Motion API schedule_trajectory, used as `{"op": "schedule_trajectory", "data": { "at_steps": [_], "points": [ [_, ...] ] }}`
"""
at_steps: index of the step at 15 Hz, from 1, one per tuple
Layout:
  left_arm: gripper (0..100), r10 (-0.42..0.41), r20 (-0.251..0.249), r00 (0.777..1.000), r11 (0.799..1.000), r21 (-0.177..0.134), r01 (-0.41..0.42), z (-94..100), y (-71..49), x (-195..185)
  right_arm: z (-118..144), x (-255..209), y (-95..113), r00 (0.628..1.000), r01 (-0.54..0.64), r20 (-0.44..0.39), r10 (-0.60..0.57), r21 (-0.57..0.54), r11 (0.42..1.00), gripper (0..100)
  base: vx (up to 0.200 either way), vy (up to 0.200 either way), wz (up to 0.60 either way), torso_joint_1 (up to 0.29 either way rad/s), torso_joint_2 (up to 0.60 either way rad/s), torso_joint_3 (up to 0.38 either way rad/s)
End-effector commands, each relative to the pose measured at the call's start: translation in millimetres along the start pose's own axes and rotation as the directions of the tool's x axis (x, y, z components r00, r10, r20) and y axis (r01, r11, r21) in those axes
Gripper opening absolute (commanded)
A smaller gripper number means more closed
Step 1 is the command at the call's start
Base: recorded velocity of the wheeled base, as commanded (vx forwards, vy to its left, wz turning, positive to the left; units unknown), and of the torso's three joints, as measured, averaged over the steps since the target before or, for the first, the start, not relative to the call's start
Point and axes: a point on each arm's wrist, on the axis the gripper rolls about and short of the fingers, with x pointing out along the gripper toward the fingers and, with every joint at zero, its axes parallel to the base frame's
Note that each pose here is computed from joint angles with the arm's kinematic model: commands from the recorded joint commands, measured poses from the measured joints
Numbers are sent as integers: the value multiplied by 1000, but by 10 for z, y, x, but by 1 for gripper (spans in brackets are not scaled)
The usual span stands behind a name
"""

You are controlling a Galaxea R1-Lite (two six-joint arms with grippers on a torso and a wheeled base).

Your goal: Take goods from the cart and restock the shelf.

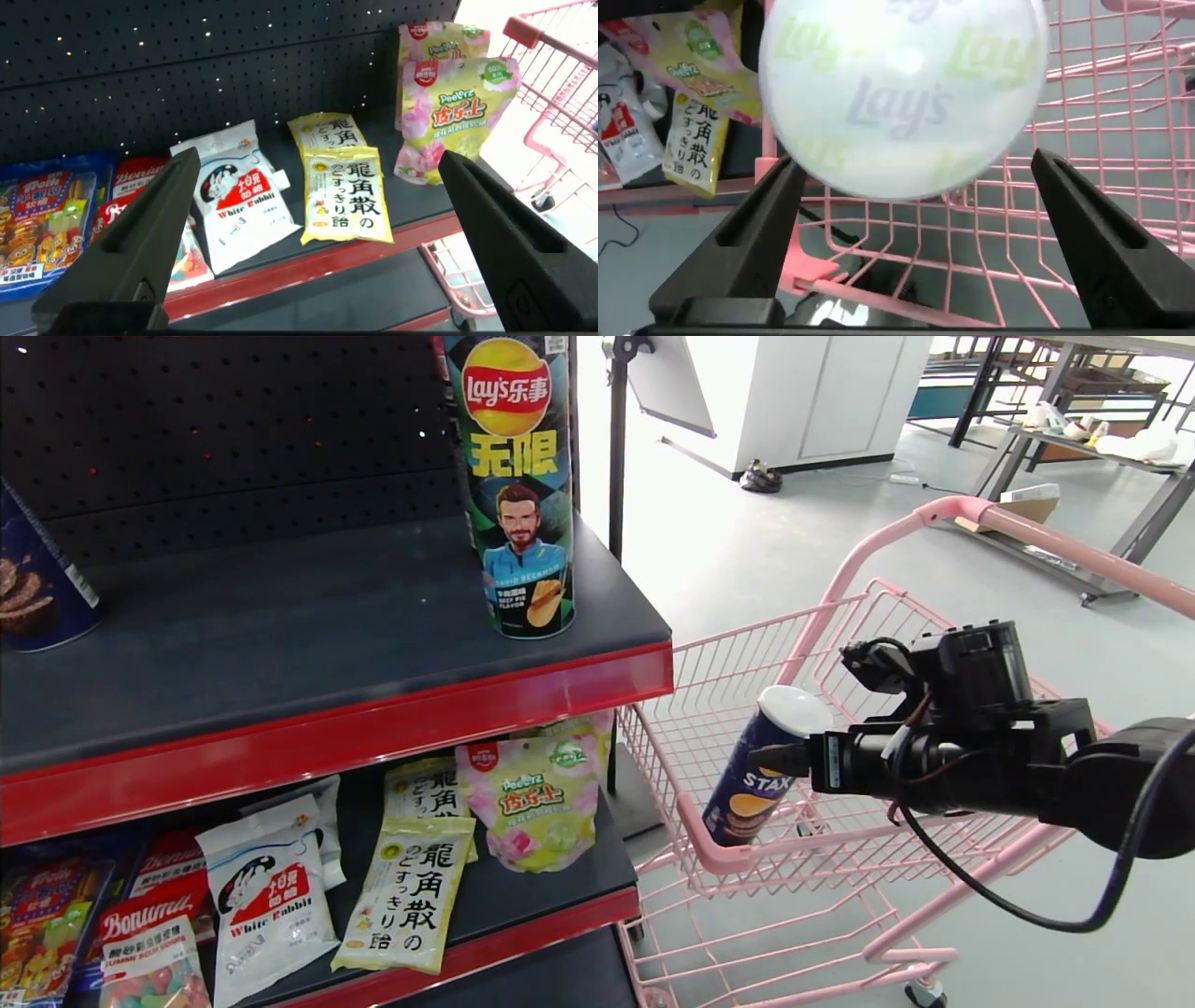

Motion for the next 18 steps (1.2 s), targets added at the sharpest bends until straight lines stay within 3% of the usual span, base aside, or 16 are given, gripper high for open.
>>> {"op": "schedule_trajectory", "data": {
  "at_steps": [1,6,17,18],
  "points": [
    [100,0,-1,1000,1000,1,0,0,0,1,49,162,9,1000,4,-6,-4,-2,1000,100,0,0,0,0,0,0],
    [100,0,-1,1000,1000,1,0,0,0,1,38,478,17,999,20,34,-20,-9,1000,100,0,0,0,0,0,0],
    [100,0,-1,1000,1000,1,0,0,0,1,-21,699,5,997,37,64,-36,-15,999,100,0,0,0,0,0,0],
    [100,0,-1,1000,1000,1,0,0,0,1,-30,717,5,997,44,66,-43,-15,999,0,0,0,0,0,0,0]
  ]
}}
